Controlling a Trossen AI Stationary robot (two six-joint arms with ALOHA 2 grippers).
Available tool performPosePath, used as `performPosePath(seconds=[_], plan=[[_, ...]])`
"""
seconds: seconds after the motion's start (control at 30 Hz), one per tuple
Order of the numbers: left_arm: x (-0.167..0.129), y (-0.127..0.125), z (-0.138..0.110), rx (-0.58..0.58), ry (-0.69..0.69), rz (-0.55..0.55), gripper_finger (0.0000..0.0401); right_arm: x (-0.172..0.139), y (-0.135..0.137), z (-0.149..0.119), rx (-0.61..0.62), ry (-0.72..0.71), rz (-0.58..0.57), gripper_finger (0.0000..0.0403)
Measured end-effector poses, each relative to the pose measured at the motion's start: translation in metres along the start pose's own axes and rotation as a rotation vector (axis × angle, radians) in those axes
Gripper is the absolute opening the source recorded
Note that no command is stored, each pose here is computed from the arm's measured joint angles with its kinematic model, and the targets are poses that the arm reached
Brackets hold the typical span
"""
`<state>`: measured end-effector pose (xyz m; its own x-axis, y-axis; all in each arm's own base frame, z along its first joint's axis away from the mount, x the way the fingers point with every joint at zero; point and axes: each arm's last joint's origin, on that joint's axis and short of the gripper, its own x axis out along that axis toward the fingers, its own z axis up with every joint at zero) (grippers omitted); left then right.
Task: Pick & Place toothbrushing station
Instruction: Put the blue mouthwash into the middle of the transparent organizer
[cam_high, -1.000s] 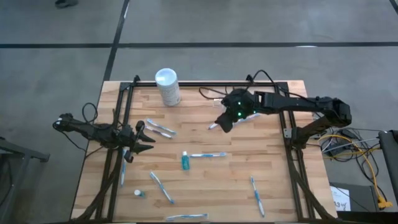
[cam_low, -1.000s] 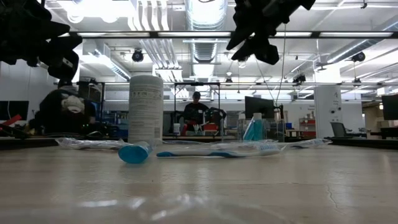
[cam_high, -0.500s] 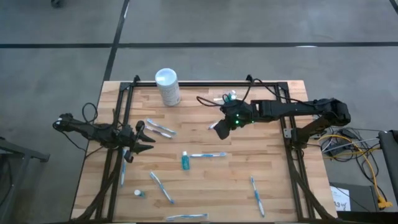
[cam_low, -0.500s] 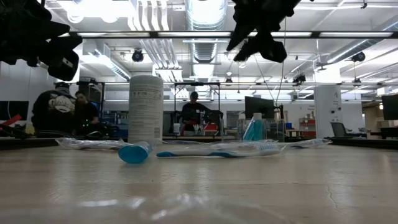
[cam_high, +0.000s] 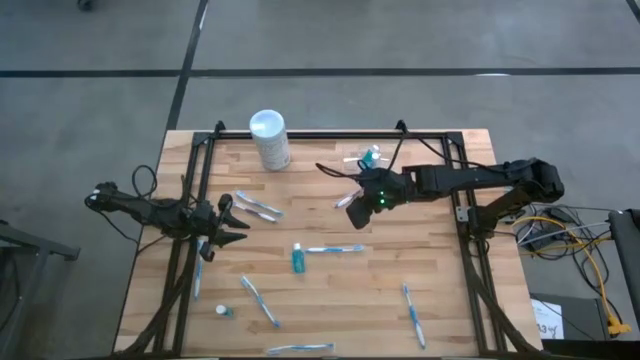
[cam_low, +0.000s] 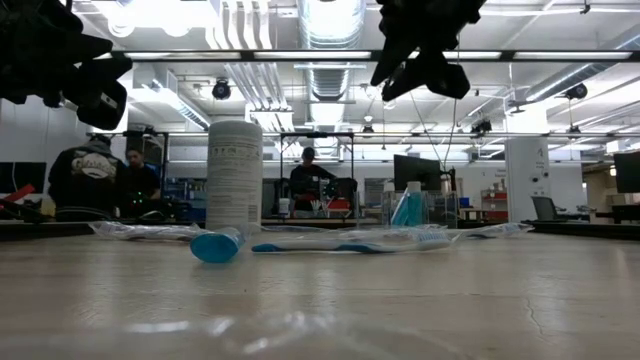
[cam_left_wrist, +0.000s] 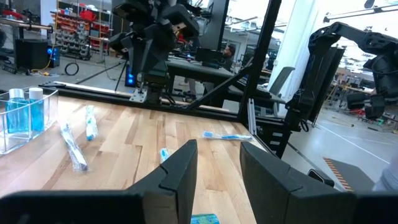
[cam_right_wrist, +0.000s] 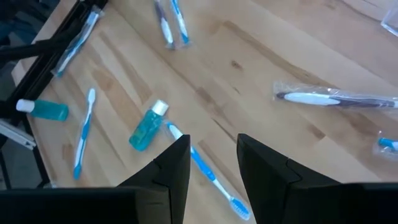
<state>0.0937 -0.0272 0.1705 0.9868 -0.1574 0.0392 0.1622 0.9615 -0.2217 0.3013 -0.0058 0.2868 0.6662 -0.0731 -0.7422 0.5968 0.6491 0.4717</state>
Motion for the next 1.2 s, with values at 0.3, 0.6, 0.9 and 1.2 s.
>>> performPosePath(seconds=[0.3, 0.6, 0.9, 1.2], plan=[[0.0, 0.0, 0.0, 0.0, 0.0, 0.0, 0.0126, -0.0001, 0.0003, 0.0, -0.018, -0.001, 0.002, 0.0127], [0.0, 0.0002, 0.0001, 0.014, -0.002, 0.007, 0.0126, -0.0001, 0.001, -0.0003, -0.118, -0.001, 0.008, 0.0127], [0.0, 0.0008, 0.0003, 0.031, -0.007, 0.029, 0.0126, -0.0001, 0.0012, 0.0, -0.042, -0.003, 0.011, 0.0127], [0.0, 0.0004, 0.0034, -0.083, -0.043, 0.028, 0.0126, -0.0001, 0.0012, 0.0, -0.023, -0.003, 0.01, 0.0128]])
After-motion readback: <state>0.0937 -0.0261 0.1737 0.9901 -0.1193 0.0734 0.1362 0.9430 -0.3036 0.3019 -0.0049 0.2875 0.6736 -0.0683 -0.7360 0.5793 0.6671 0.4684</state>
